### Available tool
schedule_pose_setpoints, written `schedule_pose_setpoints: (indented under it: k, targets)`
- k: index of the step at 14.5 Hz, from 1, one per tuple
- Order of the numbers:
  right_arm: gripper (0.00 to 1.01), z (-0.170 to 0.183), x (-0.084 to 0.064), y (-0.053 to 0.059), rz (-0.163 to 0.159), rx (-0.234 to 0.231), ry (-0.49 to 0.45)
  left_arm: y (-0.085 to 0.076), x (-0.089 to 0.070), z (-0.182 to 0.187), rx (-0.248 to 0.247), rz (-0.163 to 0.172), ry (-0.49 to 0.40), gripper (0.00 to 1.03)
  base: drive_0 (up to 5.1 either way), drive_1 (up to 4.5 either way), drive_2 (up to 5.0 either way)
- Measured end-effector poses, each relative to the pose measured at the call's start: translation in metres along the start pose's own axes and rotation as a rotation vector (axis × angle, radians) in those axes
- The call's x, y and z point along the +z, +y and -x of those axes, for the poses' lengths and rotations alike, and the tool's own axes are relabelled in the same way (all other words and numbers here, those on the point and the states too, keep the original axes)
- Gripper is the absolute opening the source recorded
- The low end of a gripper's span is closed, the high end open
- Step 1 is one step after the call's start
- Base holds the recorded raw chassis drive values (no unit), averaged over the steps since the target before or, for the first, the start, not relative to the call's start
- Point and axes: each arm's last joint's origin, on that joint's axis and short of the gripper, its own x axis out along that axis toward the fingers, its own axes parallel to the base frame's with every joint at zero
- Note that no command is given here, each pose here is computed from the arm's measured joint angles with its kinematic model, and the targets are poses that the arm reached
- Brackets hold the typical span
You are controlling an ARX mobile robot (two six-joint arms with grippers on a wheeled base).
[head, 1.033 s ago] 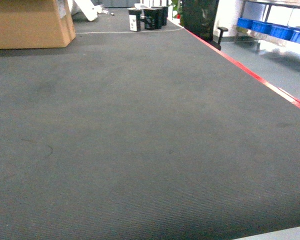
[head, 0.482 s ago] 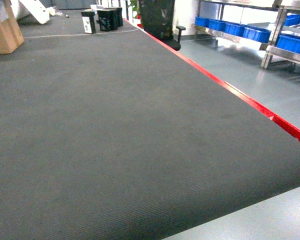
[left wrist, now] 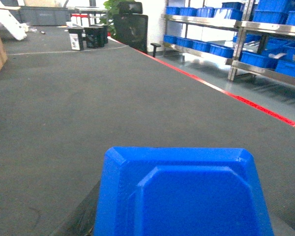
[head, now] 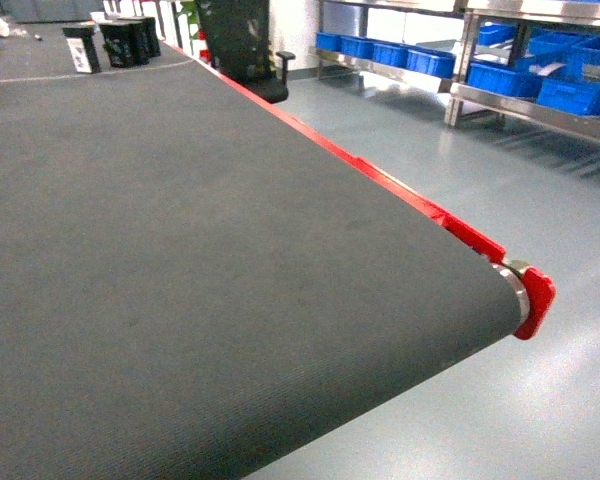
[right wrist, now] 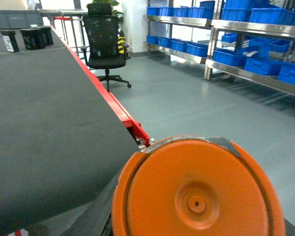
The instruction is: Sort blue parts and orange caps into right shelf containers
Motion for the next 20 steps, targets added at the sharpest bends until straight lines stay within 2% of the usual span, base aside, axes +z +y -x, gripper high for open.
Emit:
schedule_pose_setpoints:
  k: [20]
  targets:
    - [0.43, 0.0, 0.0, 0.0, 0.0, 0.0, 0.0, 0.0, 0.0, 0.0, -0.001, 0.0, 0.0, 0.41, -1.6, -1.59, -1.6]
